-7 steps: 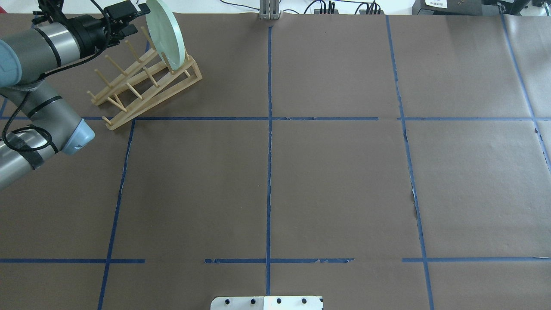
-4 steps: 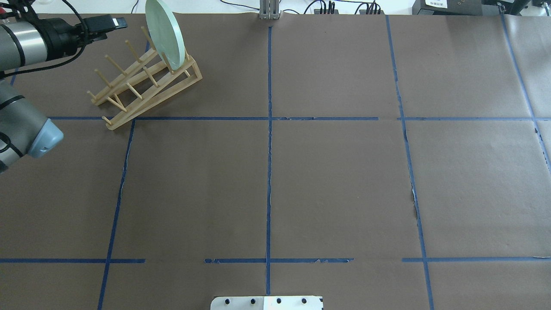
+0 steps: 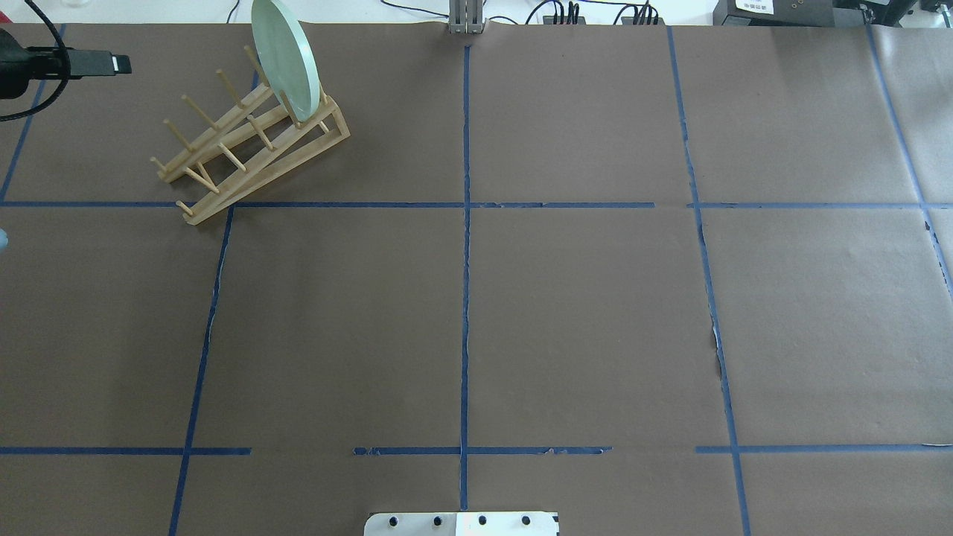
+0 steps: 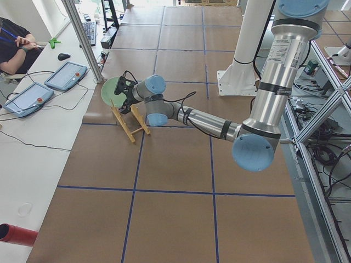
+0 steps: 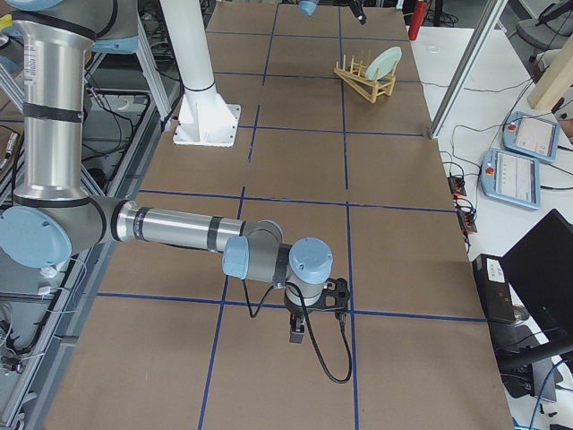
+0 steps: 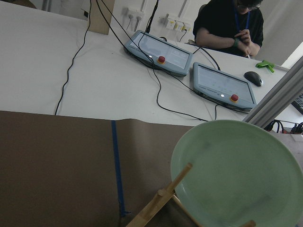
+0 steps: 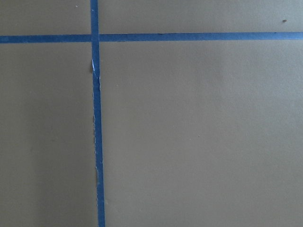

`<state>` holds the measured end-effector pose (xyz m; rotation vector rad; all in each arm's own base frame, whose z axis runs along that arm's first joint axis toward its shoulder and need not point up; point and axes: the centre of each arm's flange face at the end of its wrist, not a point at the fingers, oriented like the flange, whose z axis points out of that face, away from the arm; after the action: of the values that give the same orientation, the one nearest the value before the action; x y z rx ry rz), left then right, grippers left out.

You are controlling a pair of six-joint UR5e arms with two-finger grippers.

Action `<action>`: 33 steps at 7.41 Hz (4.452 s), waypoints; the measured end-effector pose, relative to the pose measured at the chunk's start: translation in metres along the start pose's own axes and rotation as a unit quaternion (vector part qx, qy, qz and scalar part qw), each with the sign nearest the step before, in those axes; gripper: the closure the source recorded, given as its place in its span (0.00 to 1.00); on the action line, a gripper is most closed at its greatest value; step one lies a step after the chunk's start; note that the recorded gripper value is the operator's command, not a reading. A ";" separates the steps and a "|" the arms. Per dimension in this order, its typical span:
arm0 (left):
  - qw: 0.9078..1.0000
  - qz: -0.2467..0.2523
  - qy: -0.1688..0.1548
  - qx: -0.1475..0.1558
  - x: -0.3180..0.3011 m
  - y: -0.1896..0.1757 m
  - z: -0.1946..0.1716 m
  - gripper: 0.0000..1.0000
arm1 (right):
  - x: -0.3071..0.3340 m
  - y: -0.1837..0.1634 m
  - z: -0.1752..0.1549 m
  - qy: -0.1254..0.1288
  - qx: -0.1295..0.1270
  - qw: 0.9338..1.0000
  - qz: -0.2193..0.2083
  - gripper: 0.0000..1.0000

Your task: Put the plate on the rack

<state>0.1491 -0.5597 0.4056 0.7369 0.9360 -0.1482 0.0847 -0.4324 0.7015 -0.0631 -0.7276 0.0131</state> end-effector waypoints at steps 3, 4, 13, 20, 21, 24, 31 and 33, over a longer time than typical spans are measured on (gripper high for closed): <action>0.986 0.120 -0.066 -0.093 -0.053 0.019 -0.030 0.00 | 0.000 0.000 0.000 0.000 0.000 1.000 0.000 0.00; 0.976 0.158 -0.082 -0.122 -0.084 0.022 -0.039 0.00 | 0.000 0.000 0.000 0.000 0.000 1.000 0.000 0.00; 0.938 -0.065 -0.065 -0.333 -0.305 0.076 -0.098 0.00 | 0.000 0.000 0.000 0.000 0.000 1.000 0.000 0.00; 0.936 -0.072 -0.069 -0.339 -0.309 0.082 -0.099 0.00 | 0.000 0.000 0.000 0.000 0.000 1.000 0.000 0.00; 0.936 -0.072 -0.069 -0.338 -0.308 0.082 -0.099 0.00 | 0.000 0.000 0.000 0.000 0.000 1.000 0.000 0.00; 0.936 -0.071 -0.069 -0.337 -0.307 0.080 -0.100 0.00 | 0.000 0.000 0.000 0.000 0.000 1.000 0.000 0.00; 0.937 -0.071 -0.069 -0.336 -0.306 0.080 -0.101 0.00 | 0.000 0.000 0.000 0.000 0.000 1.000 0.000 0.00; 0.936 -0.071 -0.069 -0.337 -0.307 0.080 -0.100 0.00 | 0.000 0.000 0.000 0.000 0.000 1.000 0.000 0.00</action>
<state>-0.0697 -0.4944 0.6473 0.0212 0.8307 0.0016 0.0848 -0.4324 0.7014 -0.0630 -0.7276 0.0134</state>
